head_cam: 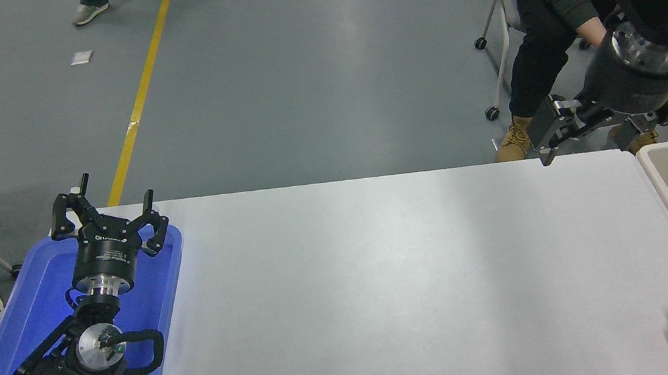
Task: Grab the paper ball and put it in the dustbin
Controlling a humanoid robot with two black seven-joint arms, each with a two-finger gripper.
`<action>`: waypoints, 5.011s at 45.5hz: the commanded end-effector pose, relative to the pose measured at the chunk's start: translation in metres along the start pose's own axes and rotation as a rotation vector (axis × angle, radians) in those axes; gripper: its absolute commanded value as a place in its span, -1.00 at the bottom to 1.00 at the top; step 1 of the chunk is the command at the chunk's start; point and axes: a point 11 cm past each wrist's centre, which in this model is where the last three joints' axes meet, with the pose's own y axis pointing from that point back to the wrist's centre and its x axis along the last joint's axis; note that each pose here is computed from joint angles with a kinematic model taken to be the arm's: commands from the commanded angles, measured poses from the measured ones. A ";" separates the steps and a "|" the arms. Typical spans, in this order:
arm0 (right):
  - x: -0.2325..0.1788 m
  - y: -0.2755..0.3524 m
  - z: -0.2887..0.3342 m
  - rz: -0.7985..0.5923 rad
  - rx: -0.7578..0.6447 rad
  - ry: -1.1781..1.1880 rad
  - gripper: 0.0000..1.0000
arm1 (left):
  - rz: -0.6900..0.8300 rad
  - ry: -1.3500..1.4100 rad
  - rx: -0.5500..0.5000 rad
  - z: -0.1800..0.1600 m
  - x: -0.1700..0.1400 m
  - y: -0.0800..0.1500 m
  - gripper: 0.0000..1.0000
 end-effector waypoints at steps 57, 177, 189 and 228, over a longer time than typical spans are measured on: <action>0.014 -0.013 -0.015 0.014 -0.008 0.033 1.00 | 0.000 0.000 0.000 0.000 0.000 0.000 1.00; -0.190 -0.237 0.187 -0.039 -0.110 -0.634 1.00 | -0.002 -0.001 0.000 0.000 -0.001 -0.001 1.00; -0.191 -0.243 0.186 0.001 -0.118 -0.640 1.00 | 0.000 -0.001 0.001 0.000 0.000 0.000 1.00; -0.212 -0.270 0.177 0.065 -0.134 -0.663 0.50 | -0.001 -0.001 0.001 0.000 0.000 0.000 1.00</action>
